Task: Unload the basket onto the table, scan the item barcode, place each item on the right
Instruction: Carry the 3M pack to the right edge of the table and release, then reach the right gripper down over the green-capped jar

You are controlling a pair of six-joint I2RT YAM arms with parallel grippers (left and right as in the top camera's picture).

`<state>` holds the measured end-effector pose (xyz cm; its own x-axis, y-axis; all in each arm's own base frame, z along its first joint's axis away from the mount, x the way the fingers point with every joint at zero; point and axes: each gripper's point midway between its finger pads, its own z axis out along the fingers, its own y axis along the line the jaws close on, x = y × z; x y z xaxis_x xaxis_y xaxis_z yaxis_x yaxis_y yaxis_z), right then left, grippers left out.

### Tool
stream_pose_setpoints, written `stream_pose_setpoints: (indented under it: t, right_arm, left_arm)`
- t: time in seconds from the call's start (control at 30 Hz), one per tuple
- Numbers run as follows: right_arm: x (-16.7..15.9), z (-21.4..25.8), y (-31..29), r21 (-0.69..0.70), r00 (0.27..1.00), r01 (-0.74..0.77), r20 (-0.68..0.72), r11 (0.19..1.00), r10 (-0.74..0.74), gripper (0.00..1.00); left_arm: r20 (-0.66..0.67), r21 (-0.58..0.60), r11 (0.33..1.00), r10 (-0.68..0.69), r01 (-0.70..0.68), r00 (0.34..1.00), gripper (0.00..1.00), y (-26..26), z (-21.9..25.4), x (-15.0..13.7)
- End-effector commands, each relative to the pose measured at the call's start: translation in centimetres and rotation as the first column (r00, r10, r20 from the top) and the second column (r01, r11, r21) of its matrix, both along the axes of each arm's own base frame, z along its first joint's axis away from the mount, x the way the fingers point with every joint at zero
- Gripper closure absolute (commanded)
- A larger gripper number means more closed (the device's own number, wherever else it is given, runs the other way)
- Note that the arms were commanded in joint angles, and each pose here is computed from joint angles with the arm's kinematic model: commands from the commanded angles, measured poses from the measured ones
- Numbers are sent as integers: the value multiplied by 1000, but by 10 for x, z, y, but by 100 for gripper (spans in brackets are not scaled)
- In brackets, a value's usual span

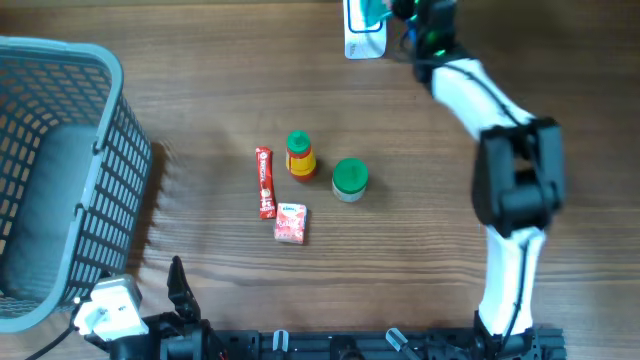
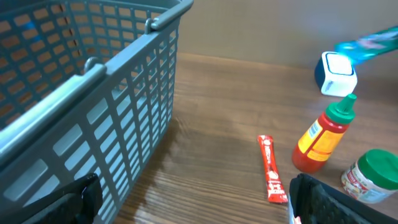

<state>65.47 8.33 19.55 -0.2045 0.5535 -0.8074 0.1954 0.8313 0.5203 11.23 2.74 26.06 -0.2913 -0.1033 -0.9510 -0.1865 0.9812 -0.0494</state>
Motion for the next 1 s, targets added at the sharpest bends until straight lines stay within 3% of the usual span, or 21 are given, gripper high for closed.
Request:
stream_pose_setpoints:
  t: [0.0, 0.1, 0.17, 0.33, 0.4, 0.47, 0.57, 0.6, 0.67, 0.7, 0.73, 0.8, 0.97]
  right_arm:
    - [-39, 81, -97, -29, 981, 191, -18, 981, -191, 96]
    - [-80, 58, -194, -53, 914, 349, -202, 935, -353, 96]
    - [-118, 16, -271, -87, 808, 472, -354, 877, -470, 96]
    - [-200, -81, -379, -130, 566, 645, -581, 753, -585, 96]
    - [-229, -107, -392, -129, 479, 695, -651, 708, -589, 96]
    - [-259, -123, -392, -95, 374, 784, -715, 613, -590, 96]
    - [-279, -132, -382, -89, 288, 836, -769, 542, -571, 95]
    - [-283, -134, -378, -75, 269, 855, -782, 513, -563, 90]
    - [-282, -138, -367, -28, 282, 855, -812, 517, -510, 83]
    - [-281, -140, -362, -5, 291, 853, -825, 521, -485, 66]
    - [-281, -141, -354, 20, 301, 848, -841, 530, -450, 23]
    - [-271, -143, -332, 116, 383, 776, -868, 620, -317, 0]
    - [-257, -117, -290, 334, 518, 680, -849, 653, -105, 0]
  left_arm:
    - [10, -7, 1000, 1, -1, 1000, 0, 0, 1, -1]
    - [10, -7, 1000, 2, -2, 1000, 0, 0, 1, -1]
    - [10, -7, 1000, 1, -1, 1000, 0, 0, 1, -1]
    - [10, -7, 1000, 1, -1, 1000, 0, 0, 1, -1]
    - [10, -7, 1000, 2, -2, 1000, 0, 0, 1, -1]
    - [10, -7, 1000, 1, -1, 1000, 0, 0, 1, -1]
    - [10, -7, 1000, 2, -2, 1000, 0, 0, 1, -1]
    - [10, -7, 1000, 1, -1, 1000, 0, 0, 1, -1]
    - [10, -7, 1000, 2, -2, 1000, 0, 0, 1, -1]
    - [10, -7, 1000, 1, -1, 1000, 0, 0, 1, -1]
    - [10, -7, 1000, 1, -1, 1000, 0, 0, 1, -1]
    - [10, -7, 1000, 2, -2, 1000, 0, 0, 1, -1]
    - [10, -7, 1000, 2, -2, 1000, 0, 0, 1, -1]
